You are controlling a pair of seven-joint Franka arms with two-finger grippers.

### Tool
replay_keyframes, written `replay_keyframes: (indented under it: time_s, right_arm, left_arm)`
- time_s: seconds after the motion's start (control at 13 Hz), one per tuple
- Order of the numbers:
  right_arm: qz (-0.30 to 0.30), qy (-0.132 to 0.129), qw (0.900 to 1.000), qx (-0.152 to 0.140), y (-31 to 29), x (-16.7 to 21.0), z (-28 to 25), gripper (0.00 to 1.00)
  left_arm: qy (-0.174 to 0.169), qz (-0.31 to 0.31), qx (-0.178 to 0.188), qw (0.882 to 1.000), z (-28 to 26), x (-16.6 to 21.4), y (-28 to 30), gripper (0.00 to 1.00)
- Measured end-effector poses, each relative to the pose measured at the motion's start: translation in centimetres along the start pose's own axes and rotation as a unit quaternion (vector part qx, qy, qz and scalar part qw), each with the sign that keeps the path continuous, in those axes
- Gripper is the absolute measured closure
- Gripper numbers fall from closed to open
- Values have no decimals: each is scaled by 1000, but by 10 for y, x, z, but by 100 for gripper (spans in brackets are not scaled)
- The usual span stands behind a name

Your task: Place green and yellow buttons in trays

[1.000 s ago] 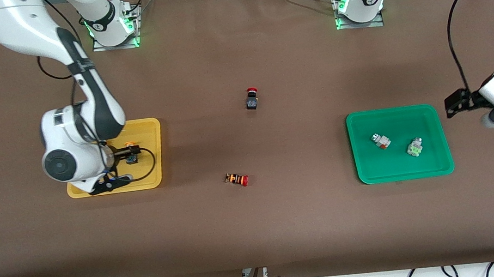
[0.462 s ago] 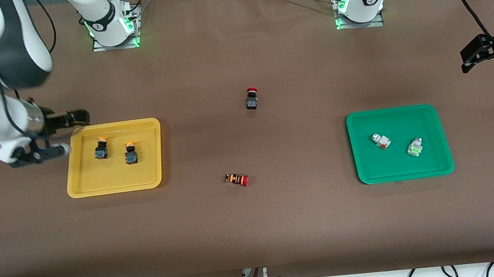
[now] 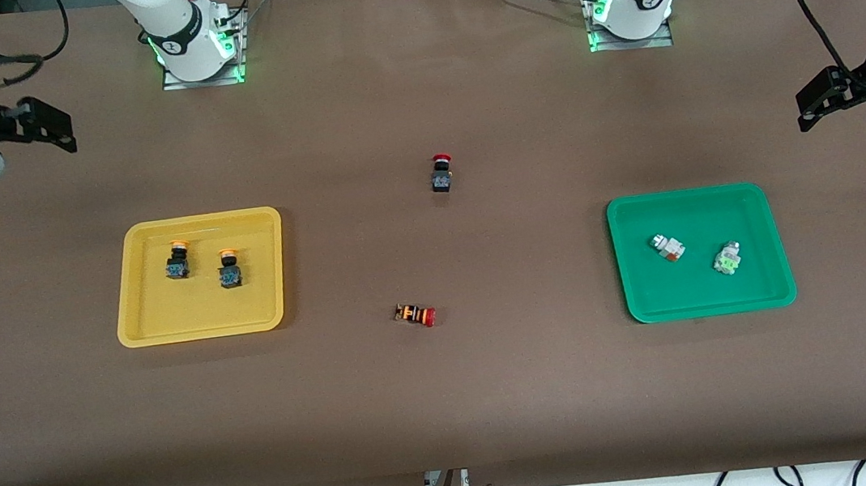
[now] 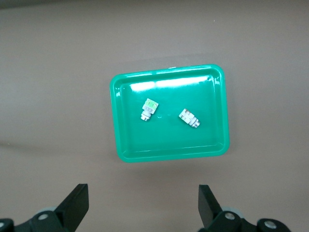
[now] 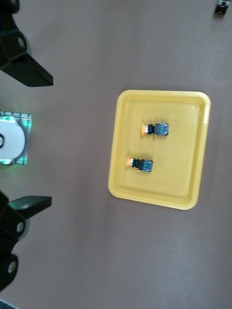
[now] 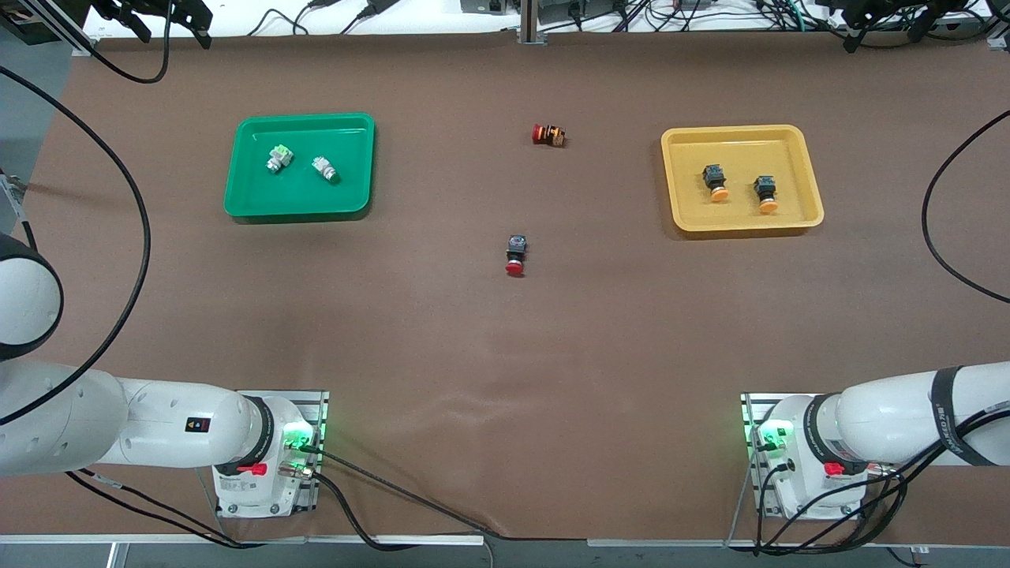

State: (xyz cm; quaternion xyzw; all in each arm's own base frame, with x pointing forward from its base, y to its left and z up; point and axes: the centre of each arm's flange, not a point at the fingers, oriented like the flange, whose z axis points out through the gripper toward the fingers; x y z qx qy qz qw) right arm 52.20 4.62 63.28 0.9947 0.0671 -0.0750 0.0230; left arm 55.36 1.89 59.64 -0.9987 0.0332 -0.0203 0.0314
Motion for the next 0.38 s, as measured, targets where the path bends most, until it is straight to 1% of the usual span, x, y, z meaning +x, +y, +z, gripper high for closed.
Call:
replay_keyframes:
  time_s: [0.23, 0.38]
  right_arm:
    - [1, -19, 1000, 1, 0, 0, 6, 0]
    - [5, -25, 1000, 2, 5, 5, 13, 0]
  left_arm:
    - [0, -3, 0, 1000, -1, 0, -3, 0]
    - [-3, -5, 0, 1000, 0, -1, -5, 0]
